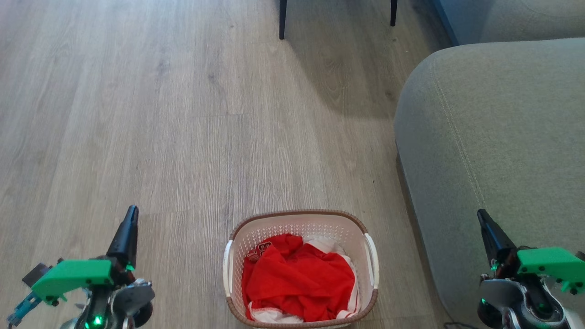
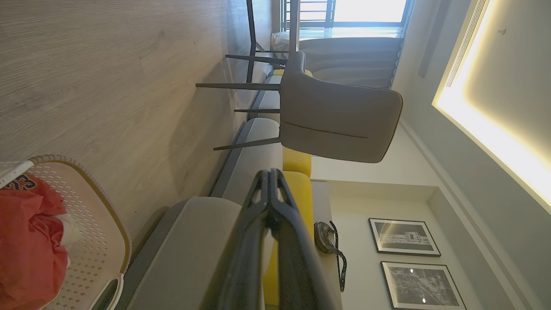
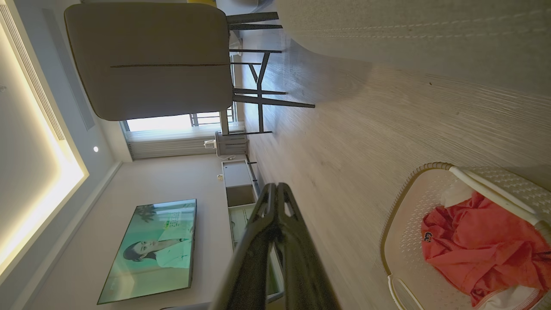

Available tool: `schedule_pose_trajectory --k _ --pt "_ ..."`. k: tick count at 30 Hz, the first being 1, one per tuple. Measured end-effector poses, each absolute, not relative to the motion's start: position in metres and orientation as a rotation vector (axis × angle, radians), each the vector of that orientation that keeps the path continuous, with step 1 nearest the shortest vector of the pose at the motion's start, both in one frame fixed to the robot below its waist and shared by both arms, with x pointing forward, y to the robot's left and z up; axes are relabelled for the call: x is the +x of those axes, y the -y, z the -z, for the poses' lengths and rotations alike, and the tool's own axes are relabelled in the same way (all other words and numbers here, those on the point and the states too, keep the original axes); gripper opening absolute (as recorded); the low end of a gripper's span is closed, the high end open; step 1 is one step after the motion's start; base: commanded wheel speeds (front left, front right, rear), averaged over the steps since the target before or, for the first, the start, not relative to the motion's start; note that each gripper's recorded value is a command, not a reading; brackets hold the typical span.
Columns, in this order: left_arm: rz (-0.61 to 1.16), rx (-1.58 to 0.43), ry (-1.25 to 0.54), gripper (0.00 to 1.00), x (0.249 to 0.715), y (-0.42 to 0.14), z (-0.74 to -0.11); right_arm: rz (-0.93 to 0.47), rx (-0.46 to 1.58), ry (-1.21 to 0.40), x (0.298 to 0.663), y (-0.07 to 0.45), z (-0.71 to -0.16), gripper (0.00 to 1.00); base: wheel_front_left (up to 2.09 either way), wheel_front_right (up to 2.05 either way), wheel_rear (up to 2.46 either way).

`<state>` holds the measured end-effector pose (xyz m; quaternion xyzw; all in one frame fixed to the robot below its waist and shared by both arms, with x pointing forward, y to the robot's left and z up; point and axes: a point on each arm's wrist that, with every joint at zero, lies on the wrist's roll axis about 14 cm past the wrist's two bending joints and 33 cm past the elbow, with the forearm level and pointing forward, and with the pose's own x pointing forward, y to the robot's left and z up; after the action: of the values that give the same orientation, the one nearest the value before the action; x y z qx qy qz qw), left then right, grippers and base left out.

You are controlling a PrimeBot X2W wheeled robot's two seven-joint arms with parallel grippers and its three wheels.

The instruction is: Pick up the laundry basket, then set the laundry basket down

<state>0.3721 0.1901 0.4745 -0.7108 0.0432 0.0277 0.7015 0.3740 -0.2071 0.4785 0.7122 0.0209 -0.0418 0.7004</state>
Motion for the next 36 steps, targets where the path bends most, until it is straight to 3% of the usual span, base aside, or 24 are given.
schedule_pose_trajectory --k 12,13,20,36 --pt "-0.062 -1.582 -0.096 0.0 0.372 -0.19 -0.475 0.094 1.588 -0.046 0.374 0.207 -0.479 0.0 0.0 0.0 0.0" --pt "-0.067 -1.582 -0.102 1.0 0.371 -0.19 -0.473 0.097 1.589 -0.05 0.374 0.207 -0.477 1.0 0.0 0.0 0.0" --pt "-0.208 -1.591 -0.225 1.0 0.338 -0.19 -0.419 0.219 1.603 -0.159 0.346 0.204 -0.43 1.0 0.0 0.0 0.0" --pt "-0.2 -1.558 -0.167 1.0 0.347 -0.194 -0.432 0.223 1.533 -0.106 0.349 0.213 -0.44 1.0 0.0 0.0 0.0"
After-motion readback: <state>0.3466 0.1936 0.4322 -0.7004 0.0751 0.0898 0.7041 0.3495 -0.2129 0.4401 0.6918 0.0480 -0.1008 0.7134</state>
